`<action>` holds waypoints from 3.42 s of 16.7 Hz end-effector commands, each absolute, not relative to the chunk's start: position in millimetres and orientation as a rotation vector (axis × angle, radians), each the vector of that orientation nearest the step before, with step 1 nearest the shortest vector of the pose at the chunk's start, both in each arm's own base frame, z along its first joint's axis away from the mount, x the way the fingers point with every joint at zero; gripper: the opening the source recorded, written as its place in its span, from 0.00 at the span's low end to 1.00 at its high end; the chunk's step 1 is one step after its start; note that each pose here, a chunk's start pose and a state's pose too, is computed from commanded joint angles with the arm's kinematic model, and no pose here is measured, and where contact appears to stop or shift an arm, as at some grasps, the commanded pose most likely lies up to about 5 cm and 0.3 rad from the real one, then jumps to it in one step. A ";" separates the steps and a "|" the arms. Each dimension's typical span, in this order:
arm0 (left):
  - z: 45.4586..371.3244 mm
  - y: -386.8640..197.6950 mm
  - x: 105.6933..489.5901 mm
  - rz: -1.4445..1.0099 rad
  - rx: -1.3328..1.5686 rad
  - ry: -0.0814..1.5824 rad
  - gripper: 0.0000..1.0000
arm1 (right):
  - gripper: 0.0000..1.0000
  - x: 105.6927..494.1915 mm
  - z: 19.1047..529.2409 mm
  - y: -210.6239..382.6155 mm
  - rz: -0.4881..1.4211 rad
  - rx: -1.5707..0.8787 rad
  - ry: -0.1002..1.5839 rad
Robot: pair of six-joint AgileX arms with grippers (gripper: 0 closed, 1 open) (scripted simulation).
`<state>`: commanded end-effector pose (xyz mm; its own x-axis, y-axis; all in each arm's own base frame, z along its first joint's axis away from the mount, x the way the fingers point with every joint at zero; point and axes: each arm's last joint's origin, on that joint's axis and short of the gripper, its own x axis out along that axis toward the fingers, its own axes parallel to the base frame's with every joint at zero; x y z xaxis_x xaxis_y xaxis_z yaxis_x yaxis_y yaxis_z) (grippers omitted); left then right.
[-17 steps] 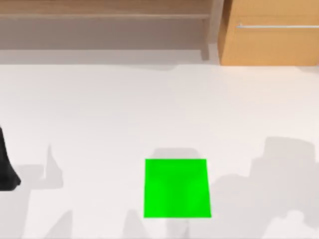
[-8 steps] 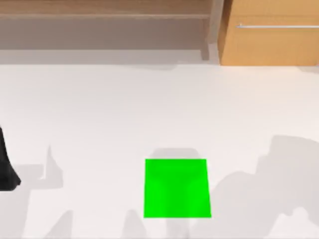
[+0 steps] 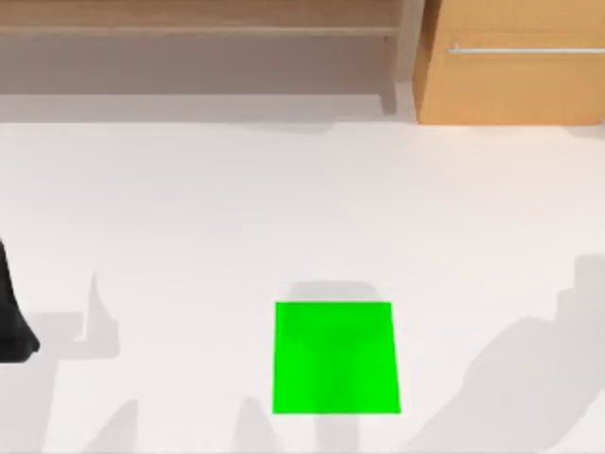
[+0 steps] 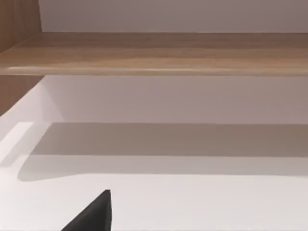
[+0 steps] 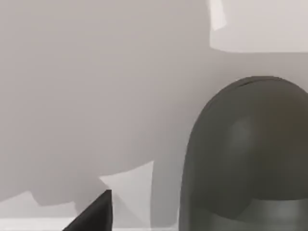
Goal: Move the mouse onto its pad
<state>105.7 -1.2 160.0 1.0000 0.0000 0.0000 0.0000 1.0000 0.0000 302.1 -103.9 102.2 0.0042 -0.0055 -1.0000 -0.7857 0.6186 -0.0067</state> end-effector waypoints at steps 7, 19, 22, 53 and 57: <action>160.0 -1.2 105.7 0.000 0.000 0.000 1.00 | 0.85 301.1 97.5 -103.7 0.702 -0.709 1.454; 160.0 -1.2 105.7 0.000 0.000 0.000 1.00 | 0.00 301.1 97.5 -103.7 0.702 -0.709 1.454; 160.0 -1.2 105.7 0.000 0.000 0.000 1.00 | 0.00 301.1 97.5 -103.7 0.702 -0.709 1.454; 160.0 -1.2 105.7 0.000 0.000 0.000 1.00 | 0.00 354.4 202.3 47.2 1.387 -1.349 1.122; 160.0 -1.2 105.7 0.000 0.000 0.000 1.00 | 0.00 338.9 191.7 176.6 1.848 -1.789 0.699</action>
<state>105.7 -1.2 160.0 1.0000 0.0000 0.0000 0.0000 1.0000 0.0000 338.9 176.6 191.7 -0.0382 -0.0144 -0.9992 -0.6503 -0.7588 0.0358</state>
